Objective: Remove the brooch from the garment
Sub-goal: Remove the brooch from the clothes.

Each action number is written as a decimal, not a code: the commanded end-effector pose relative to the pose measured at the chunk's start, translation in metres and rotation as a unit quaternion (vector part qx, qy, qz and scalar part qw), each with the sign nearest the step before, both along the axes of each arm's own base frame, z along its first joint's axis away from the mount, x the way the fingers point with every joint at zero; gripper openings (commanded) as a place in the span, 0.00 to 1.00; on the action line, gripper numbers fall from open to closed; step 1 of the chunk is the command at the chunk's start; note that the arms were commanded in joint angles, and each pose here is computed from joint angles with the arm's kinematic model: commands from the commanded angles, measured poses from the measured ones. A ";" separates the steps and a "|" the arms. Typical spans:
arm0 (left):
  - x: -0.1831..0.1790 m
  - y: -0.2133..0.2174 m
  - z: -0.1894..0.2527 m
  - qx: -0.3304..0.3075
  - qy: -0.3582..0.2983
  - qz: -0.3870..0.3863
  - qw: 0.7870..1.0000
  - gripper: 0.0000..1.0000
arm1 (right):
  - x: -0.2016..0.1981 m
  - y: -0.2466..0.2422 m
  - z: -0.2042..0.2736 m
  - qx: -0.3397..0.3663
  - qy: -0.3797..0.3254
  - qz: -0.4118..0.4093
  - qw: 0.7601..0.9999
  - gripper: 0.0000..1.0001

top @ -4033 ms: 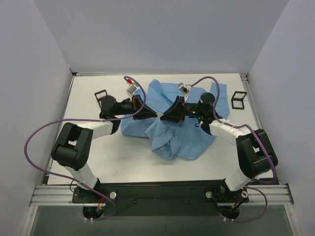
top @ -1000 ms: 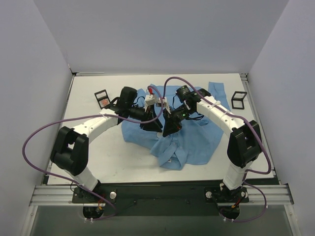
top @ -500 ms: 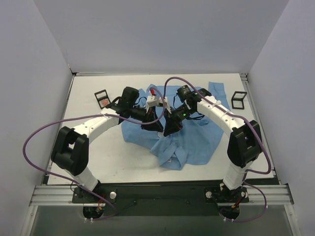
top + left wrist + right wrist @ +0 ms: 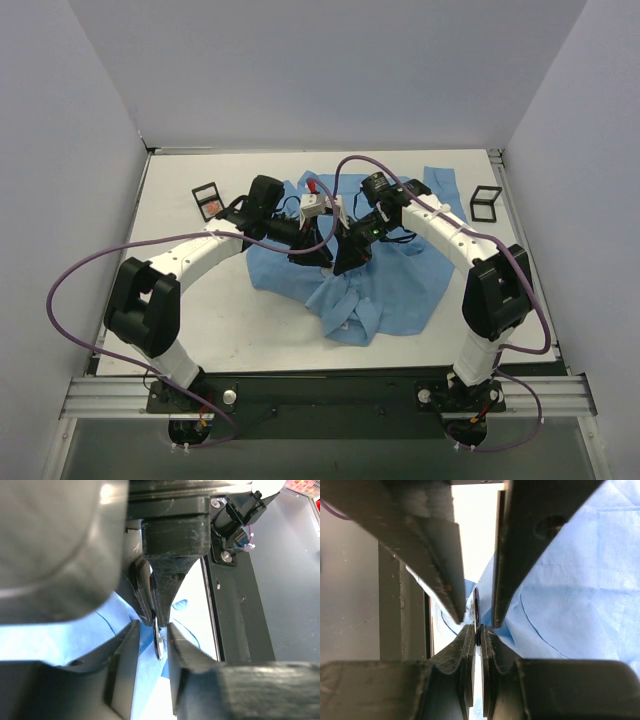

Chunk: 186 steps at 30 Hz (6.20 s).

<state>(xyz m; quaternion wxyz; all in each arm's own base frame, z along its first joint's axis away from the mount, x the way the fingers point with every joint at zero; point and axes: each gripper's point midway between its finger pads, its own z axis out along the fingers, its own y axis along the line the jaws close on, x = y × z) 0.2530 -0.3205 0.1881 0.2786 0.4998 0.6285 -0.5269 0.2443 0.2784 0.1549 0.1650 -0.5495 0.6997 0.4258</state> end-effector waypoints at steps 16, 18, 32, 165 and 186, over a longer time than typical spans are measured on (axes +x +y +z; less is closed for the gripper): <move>0.019 0.006 0.002 -0.005 0.011 0.035 0.999 0.38 | -0.002 0.001 0.037 0.077 -0.021 -0.004 0.997 0.00; 0.021 0.008 0.001 -0.005 0.015 0.038 0.999 0.34 | -0.002 0.002 0.037 0.078 -0.021 -0.005 0.997 0.00; 0.018 0.007 0.007 -0.025 0.030 0.026 0.999 0.06 | -0.001 0.004 0.034 0.076 -0.014 -0.005 0.997 0.00; -0.001 0.030 0.109 -0.329 0.008 0.105 0.939 0.00 | 0.016 0.004 0.060 0.235 -0.012 -0.061 0.970 0.00; -0.001 0.035 0.114 -0.283 -0.024 0.065 0.957 0.67 | -0.001 0.004 0.042 0.116 -0.015 -0.018 0.993 0.00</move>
